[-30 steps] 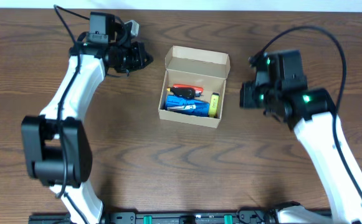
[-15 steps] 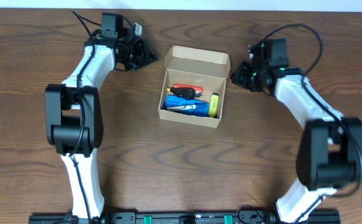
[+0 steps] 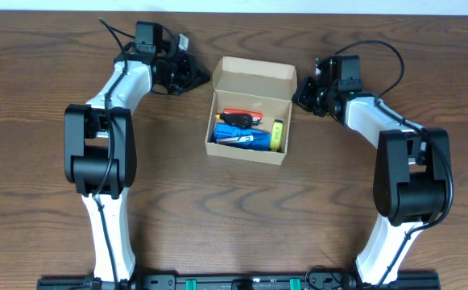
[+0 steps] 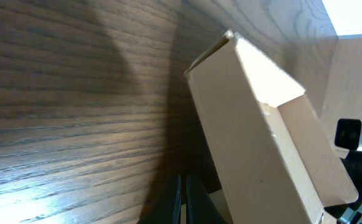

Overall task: Pack container
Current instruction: 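Push the lid flap over the box with both grippers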

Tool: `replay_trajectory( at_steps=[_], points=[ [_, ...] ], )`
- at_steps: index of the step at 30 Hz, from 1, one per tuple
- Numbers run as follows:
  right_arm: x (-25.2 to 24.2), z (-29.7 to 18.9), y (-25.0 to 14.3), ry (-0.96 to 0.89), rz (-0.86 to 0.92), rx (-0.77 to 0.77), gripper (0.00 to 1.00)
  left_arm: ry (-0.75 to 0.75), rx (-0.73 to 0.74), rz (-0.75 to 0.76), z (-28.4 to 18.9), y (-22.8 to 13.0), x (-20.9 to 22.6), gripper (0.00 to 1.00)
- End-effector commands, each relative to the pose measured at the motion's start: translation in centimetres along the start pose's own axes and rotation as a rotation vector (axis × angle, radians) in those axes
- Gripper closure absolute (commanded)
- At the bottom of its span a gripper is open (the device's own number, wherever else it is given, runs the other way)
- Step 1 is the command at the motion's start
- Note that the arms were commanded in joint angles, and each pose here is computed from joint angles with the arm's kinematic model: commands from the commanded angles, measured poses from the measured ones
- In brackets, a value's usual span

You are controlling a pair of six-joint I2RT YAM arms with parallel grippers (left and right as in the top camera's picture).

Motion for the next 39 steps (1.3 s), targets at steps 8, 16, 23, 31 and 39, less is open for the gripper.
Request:
replay_trajectory(
  at_steps=[8,16,23,31,39],
  points=[
    [1.9,0.8,-0.1,0.081,-0.046,-0.009,0.99,-0.031,0.006,0.006,0.1,0.2,-0.7,0.94],
    [3.6,0.5,-0.3,0.196,-0.139,0.023,0.99,-0.177,0.007,0.073,-0.1,0.8,-2.8,0.94],
    [5.0,0.0,-0.7,0.317,-0.205,0.066,0.99,-0.245,0.019,0.115,-0.9,0.7,-4.0,0.94],
    [7.7,-1.6,-0.4,0.529,-0.316,0.085,0.99,-0.285,-0.024,0.236,-3.5,1.1,-6.9,0.94],
    [7.5,-2.2,0.0,0.544,-0.312,0.084,0.99,-0.298,-0.072,0.349,-6.3,1.1,-9.9,0.94]
  ],
)
Point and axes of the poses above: each gripper's point midway between its finger pads, its own z axis out along the fingers, its own x axis along the line the jaws close on, y = z × x, the point moved 5 cm from there along -z, back along the fingers, and after that the axes turned 4 degrees about z, right-handed, at the moved point
